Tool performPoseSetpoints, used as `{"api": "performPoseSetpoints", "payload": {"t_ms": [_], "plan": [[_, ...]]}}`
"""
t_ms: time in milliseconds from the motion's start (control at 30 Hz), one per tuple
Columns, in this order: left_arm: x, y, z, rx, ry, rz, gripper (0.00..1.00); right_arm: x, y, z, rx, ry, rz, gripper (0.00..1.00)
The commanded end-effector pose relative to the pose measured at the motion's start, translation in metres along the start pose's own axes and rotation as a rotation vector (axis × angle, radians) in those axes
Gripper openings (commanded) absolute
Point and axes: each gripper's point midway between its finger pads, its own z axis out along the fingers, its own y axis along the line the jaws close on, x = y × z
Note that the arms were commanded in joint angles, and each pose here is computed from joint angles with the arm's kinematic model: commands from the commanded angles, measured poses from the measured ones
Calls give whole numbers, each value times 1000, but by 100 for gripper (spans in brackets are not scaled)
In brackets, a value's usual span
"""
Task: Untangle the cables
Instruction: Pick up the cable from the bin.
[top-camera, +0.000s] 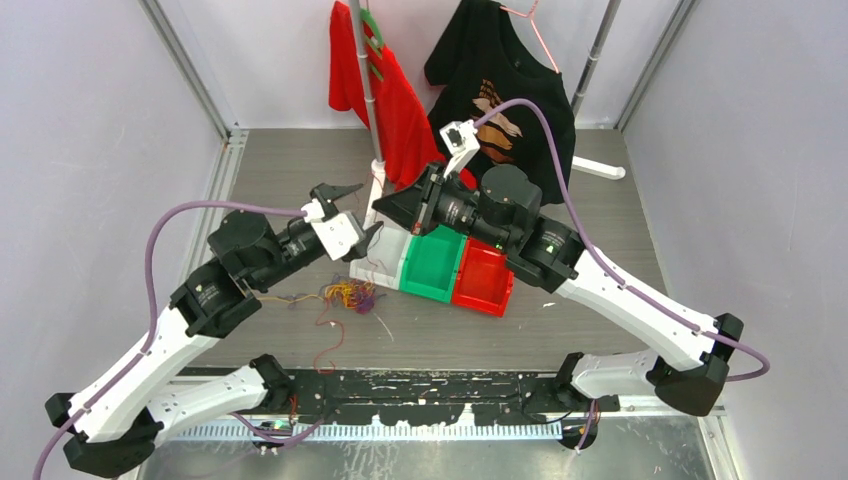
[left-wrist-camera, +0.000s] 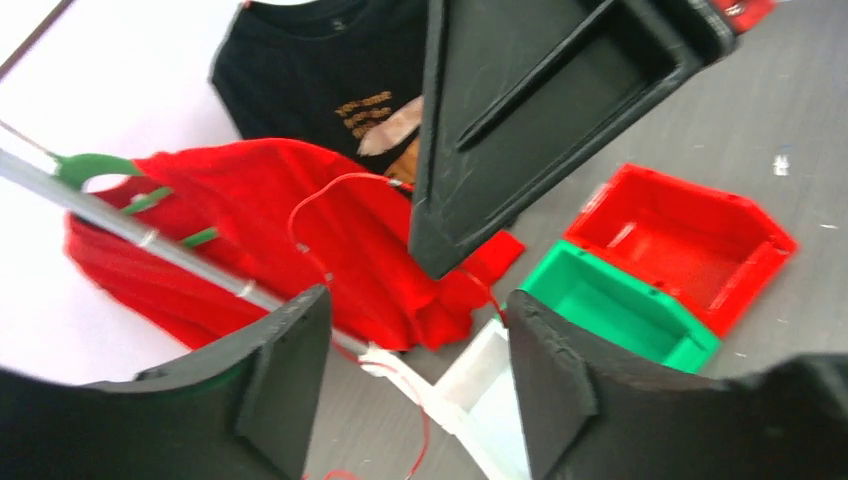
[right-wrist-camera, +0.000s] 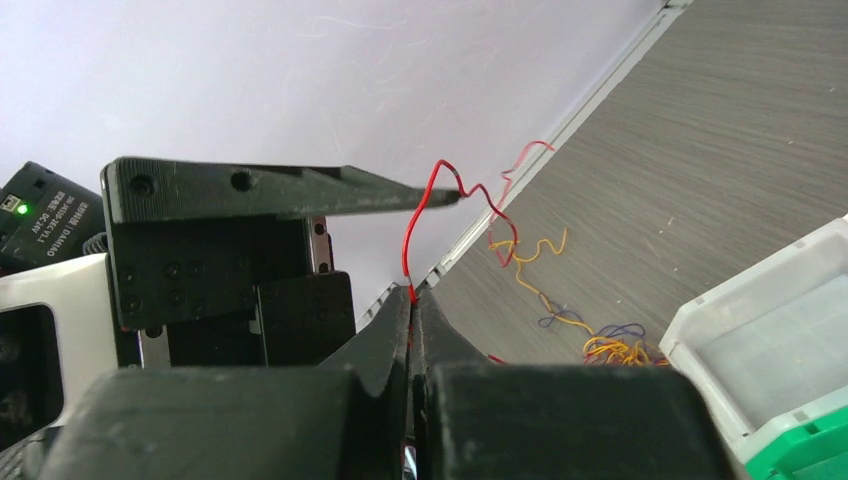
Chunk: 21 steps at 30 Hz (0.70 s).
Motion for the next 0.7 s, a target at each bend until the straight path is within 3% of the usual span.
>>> {"api": "performPoseSetpoints", "payload": {"t_ms": [0, 233, 400, 667], "plan": [[-17, -26, -10, 161, -40, -100, 59, -13, 27, -8, -105, -32, 35, 1], [-4, -22, -12, 138, 21, -75, 54, -18, 40, -17, -154, -38, 46, 1], [-6, -17, -7, 101, 26, -153, 54, -20, 46, -16, -192, -54, 75, 1], [-28, -52, -39, 321, 9, -269, 55, -25, 38, -19, -143, -73, 1, 1]]}}
